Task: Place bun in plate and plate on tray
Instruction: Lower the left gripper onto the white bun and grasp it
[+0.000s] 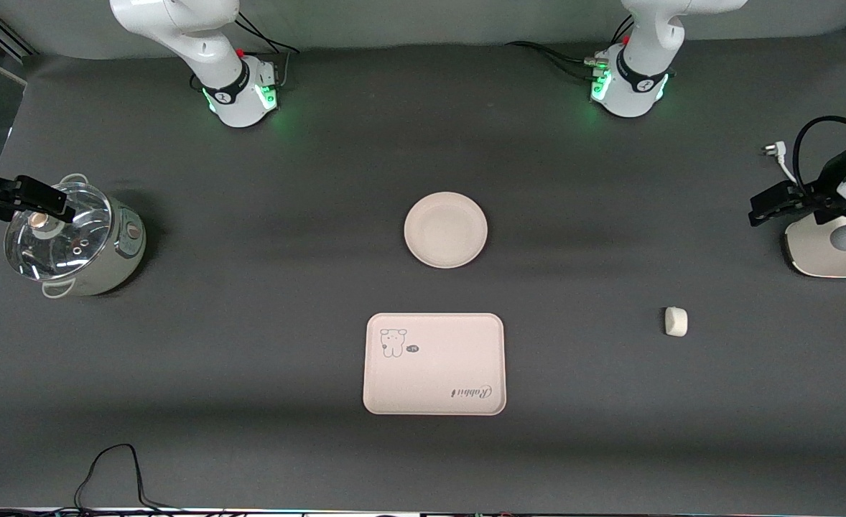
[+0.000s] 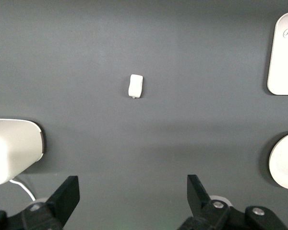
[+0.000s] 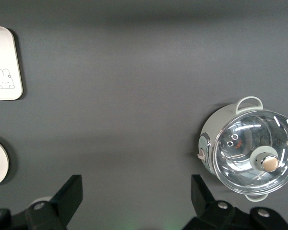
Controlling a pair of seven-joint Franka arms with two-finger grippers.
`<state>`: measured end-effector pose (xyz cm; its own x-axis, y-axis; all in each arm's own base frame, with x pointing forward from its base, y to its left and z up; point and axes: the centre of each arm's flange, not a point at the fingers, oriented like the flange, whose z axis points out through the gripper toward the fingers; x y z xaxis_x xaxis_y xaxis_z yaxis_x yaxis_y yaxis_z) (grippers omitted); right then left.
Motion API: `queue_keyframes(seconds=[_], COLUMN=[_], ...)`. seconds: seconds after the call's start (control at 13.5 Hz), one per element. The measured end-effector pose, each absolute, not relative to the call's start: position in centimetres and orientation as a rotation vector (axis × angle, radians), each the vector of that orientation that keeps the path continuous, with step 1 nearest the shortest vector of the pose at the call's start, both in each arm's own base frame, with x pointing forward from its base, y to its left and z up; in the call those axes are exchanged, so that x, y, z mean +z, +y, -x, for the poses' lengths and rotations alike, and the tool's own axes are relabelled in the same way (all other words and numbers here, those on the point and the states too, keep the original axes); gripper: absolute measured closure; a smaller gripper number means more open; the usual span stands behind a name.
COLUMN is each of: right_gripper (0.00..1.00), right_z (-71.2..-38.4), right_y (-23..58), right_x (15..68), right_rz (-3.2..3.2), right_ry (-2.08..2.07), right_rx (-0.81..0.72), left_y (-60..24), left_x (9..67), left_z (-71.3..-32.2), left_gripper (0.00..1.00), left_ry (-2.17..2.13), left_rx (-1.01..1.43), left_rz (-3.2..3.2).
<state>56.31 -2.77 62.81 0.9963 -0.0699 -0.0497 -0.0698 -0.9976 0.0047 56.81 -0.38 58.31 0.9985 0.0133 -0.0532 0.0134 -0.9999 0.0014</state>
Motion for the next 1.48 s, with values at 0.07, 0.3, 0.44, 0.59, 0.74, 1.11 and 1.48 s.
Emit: queue_keyframes(seconds=[0.07,0.3,0.44,0.59,0.74,1.11,1.48], right_gripper=[0.00,0.00,0.00,0.00,0.00,0.00,0.00], right_z=[-56.3,-56.3,-56.3,-56.3,-56.3,-56.3,-56.3], right_y=[-2.8,-2.8,-2.7,-2.7,-2.7,-2.7,-2.7], right_x=[62.8,62.8,62.8,62.8,62.8,62.8,62.7], right_rz=[-3.136,-3.136,-3.136,-3.136,-3.136,-3.136,-3.136], right_ry=[-0.110,-0.109,-0.109,-0.108,-0.108,-0.107,-0.107], right_rx=[-0.078,-0.078,-0.079,-0.079,-0.080,-0.081,-0.084], left_y=[-0.4,-0.4,-0.5,-1.0,-1.0,0.3,1.4], left_x=[58.0,57.3,55.4,50.5,43.4,28.8,21.3], left_z=[-57.0,-57.3,-57.9,-60.0,-62.1,-63.6,-63.0], left_gripper=[0.00,0.00,0.00,0.00,0.00,0.00,0.00], left_ry=[0.019,0.000,-0.037,-0.054,-0.089,-0.156,-0.101], left_rx=[-0.093,-0.109,-0.161,-0.164,-0.101,-0.045,0.048], left_rz=[-3.139,-3.139,-3.137,-3.142,-3.190,-3.248,-3.217])
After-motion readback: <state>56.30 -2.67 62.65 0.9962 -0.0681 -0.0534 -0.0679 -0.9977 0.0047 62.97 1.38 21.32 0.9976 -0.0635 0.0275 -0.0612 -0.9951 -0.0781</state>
